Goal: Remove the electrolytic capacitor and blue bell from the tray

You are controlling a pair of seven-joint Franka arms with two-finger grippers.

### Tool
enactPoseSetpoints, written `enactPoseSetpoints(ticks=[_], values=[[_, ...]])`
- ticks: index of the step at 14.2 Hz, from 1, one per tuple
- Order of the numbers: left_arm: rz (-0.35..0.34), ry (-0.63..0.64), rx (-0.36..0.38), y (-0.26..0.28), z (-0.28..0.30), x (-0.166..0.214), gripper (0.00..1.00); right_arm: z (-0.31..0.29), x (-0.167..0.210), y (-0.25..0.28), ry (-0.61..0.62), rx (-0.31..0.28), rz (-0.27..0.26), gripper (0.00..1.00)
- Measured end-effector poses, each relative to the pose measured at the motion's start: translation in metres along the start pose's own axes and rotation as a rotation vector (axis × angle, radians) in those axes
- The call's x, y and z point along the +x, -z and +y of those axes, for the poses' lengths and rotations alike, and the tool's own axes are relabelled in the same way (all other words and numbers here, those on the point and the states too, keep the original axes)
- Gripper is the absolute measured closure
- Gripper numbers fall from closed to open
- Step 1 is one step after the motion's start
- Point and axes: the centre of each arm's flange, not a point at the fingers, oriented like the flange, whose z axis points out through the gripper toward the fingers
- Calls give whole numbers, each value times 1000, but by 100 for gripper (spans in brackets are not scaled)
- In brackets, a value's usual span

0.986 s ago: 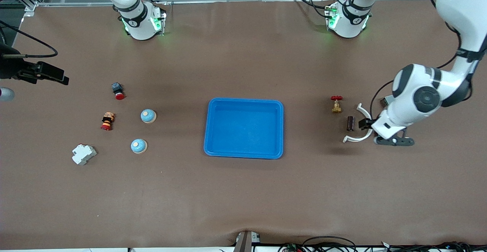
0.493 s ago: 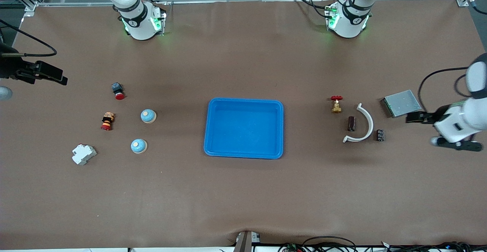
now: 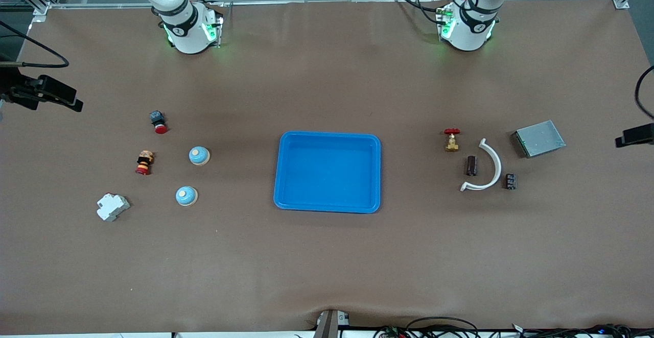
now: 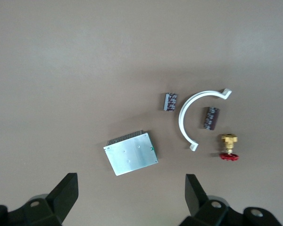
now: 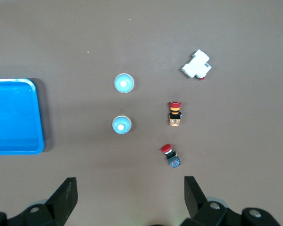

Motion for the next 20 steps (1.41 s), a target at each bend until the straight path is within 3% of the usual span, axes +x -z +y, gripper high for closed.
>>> enactPoseSetpoints(ticks=[3,10,16,20], values=[[56,11,43,55,24,-28,0,1,1,-1,-2,-9,6,0],[76,97,-50,75,44,-41,0,1,3,-3,-2,-11,10,0],[155,136,22,122,108,-54,0,3,4,-6,-5,-11,13,0],[114,124,13,127,126,-71,0,3,4,-8,-5,-11,14,0]])
